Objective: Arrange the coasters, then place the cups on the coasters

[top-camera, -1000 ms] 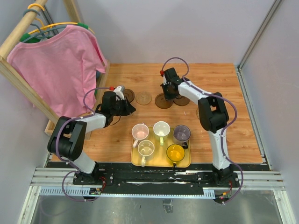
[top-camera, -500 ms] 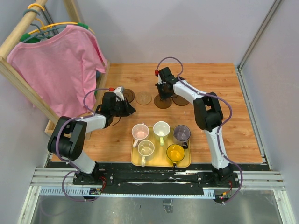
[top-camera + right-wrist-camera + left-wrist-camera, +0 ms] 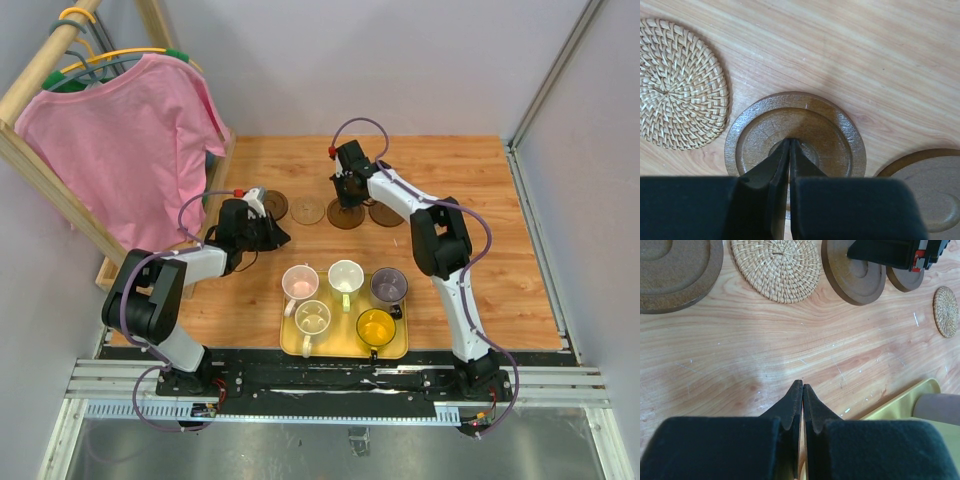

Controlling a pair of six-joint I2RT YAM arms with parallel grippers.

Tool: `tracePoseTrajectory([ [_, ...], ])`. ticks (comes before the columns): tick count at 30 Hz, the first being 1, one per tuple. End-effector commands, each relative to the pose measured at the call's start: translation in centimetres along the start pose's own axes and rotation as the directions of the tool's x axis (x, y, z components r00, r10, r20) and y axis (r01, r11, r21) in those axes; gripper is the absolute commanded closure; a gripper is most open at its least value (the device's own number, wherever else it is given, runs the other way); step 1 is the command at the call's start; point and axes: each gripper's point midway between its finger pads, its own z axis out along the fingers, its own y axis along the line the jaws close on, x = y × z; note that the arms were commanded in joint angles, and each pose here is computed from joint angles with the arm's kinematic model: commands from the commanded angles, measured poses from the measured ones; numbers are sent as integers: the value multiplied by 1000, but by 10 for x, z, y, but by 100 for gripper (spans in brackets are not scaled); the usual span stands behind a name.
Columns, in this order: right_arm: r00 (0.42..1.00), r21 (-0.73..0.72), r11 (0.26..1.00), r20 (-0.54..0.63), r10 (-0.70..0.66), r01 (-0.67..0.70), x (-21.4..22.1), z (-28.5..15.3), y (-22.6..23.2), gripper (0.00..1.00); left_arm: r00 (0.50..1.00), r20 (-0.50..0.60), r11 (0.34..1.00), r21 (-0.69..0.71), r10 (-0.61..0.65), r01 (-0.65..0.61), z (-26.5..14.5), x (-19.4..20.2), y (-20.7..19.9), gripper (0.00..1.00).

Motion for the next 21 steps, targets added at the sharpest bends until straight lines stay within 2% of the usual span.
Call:
tracePoseTrajectory([
  [1,998,62,997,-45,-38,41,12,10,-9,96,1000,2,1000,11,2,-2,1,4,-1,94],
  [15,993,118,990,82,-88,78,-34,-43,-19,95,998,58,998,58,28,-32,-4,-17,-18,94],
  [21,994,217,975,89,-64,44,-26,-66,-45,94,995,93,996,72,41,-48,-13,-29,-26,94],
])
